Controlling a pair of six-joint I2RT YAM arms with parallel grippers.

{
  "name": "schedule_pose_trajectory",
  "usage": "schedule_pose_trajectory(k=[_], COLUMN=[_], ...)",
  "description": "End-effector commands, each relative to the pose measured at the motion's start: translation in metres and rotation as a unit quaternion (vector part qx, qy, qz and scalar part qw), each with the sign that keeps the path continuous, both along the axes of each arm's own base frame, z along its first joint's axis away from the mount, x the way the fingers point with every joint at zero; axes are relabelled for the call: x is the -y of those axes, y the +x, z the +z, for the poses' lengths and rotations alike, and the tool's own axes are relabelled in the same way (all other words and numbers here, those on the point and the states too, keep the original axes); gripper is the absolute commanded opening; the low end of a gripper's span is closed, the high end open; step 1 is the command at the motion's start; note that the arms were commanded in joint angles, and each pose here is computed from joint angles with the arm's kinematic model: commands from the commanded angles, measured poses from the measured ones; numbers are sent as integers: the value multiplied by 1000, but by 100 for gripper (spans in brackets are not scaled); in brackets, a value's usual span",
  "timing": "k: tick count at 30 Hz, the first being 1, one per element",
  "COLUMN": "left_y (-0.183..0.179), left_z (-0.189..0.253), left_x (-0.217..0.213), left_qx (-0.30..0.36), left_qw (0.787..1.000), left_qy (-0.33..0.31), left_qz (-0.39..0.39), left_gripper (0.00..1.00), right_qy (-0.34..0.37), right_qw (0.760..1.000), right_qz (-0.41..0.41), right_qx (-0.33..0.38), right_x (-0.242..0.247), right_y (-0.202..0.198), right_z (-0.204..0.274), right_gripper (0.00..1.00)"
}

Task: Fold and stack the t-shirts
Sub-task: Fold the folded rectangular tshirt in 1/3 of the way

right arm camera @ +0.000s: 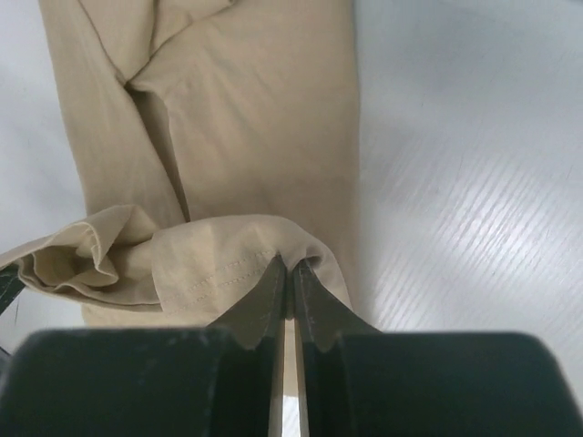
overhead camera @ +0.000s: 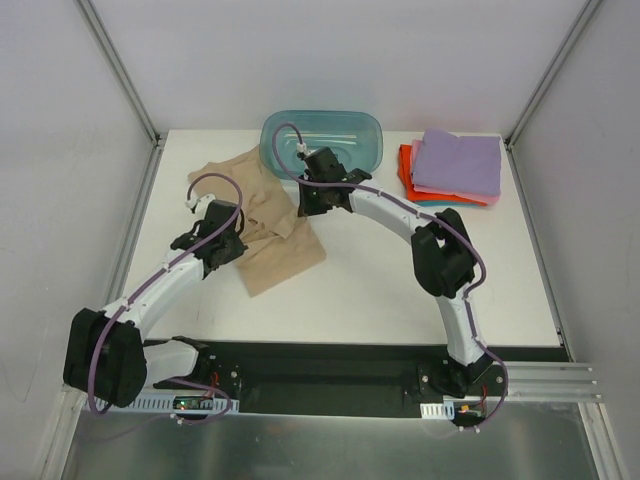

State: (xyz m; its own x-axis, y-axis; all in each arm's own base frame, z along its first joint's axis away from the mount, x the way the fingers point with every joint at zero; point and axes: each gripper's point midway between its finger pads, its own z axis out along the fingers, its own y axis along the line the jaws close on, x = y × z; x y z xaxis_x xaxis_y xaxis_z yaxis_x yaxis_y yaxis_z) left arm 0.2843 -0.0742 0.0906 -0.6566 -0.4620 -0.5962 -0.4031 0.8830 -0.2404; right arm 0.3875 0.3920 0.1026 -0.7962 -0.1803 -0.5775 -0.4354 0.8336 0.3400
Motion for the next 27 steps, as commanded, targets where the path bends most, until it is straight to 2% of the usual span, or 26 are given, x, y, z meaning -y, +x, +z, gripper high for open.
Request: schedule_pose_trajectory(k=[1,4,8,9,11,12,13,14,15,16,17,18,19,20,21,22,25,27], left_y=[27,40,56,58,65,66,68,70,70,70,69,68,67,63,59,52,37,26], left_z=[13,7,-1,-8,-7,-7,-6,-2,4,7,9,14,16,15,20,17,20,24], left_x=[-5,-11,-21,-23,-26,-26,-26,-24,-21,-19,-14,-11,-7,-4,5,7,21,31], left_qx=[24,17,-3,-13,-14,-16,-15,-10,-3,1,2,9,11,9,13,8,9,14], left_qw=[1000,999,999,999,999,999,999,999,999,999,1000,1000,999,999,998,998,994,990], left_qy=[15,28,47,48,49,51,51,46,41,35,23,15,6,-4,-27,-39,-83,-107], left_qz=[-12,-8,0,2,6,5,4,-3,-6,-10,-20,-26,-32,-37,-52,-53,-70,-88], left_gripper=[0,0,0,0,4,17,24,38,74,91,99,99,99,99,99,99,99,99], right_qy=[29,40,50,55,50,51,49,49,55,53,58,73,70,73,77,79,84,78], right_qw=[998,998,996,996,996,996,996,996,996,996,996,994,995,995,994,994,992,994], right_qz=[4,-3,-6,-6,-1,-1,-1,2,6,9,13,20,24,27,35,40,53,49], right_qx=[50,57,68,74,73,75,72,72,73,69,71,79,71,69,67,69,76,58], right_x=[-14,-21,-30,-33,-35,-36,-35,-36,-36,-33,-32,-33,-30,-29,-29,-24,-18,-8], right_y=[33,48,62,66,68,70,69,67,64,60,57,54,46,41,35,27,9,-6], right_z=[10,5,-2,3,-6,-4,-5,-3,5,3,8,23,19,22,25,31,48,34], right_gripper=[6,6,13,16,33,39,46,50,54,55,57,63,66,74,90,99,97,97])
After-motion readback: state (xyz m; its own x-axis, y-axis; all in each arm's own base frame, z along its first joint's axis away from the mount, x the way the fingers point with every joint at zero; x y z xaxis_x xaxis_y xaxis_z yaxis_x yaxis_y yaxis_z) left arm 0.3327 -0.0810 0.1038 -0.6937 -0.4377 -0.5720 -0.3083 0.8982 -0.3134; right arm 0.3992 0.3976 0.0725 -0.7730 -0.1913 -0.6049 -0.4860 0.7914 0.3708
